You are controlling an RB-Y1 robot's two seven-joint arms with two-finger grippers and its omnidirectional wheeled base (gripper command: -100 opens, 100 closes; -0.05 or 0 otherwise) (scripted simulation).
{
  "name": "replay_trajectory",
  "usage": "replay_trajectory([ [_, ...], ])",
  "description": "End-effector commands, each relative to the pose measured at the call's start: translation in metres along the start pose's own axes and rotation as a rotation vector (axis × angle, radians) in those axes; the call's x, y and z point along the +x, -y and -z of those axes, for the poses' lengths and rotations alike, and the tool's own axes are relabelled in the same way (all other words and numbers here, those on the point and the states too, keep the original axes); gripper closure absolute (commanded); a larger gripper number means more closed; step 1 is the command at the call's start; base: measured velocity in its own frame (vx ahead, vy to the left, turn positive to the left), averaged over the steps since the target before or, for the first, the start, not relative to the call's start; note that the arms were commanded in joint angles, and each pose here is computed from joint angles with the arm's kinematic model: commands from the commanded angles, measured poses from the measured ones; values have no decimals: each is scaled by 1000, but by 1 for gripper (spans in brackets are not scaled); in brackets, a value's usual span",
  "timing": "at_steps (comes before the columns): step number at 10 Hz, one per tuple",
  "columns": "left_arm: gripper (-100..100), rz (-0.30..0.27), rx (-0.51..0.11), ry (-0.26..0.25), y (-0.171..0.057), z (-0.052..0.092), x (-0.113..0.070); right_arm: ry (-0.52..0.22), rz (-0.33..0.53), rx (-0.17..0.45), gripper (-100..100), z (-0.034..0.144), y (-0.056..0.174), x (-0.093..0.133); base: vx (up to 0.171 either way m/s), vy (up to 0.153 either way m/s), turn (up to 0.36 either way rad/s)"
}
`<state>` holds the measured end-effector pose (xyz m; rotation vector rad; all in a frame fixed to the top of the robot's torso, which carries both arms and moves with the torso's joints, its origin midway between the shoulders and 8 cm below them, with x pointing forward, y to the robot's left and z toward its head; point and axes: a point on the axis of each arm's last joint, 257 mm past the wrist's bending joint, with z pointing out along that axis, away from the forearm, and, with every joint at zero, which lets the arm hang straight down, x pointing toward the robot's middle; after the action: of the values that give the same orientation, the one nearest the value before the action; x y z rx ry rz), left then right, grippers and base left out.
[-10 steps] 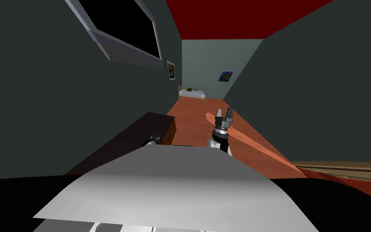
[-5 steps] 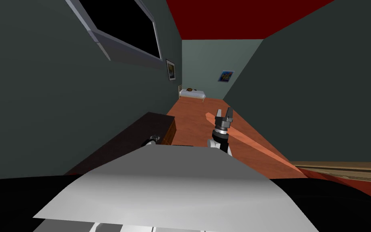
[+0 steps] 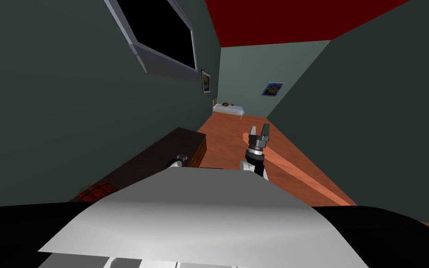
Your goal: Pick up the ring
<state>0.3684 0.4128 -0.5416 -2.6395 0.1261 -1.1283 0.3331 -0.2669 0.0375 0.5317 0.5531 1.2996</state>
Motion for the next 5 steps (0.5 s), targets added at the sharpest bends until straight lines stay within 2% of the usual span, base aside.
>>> replay_trajectory([
  [1,100,-24,-25,-9,-9,-3,13,0,0,0,0,0,0,0,12,-17,212],
  [2,100,-51,-51,-21,-21,-5,24,0,0,0,0,0,0,0,14,-15,310],
  [4,100,-45,-44,-19,-19,-6,22,0,0,0,0,0,0,0,5,-6,68],
  [5,0,-47,-46,-19,-19,-6,22,0,0,0,0,0,0,0,0,0,0],
])
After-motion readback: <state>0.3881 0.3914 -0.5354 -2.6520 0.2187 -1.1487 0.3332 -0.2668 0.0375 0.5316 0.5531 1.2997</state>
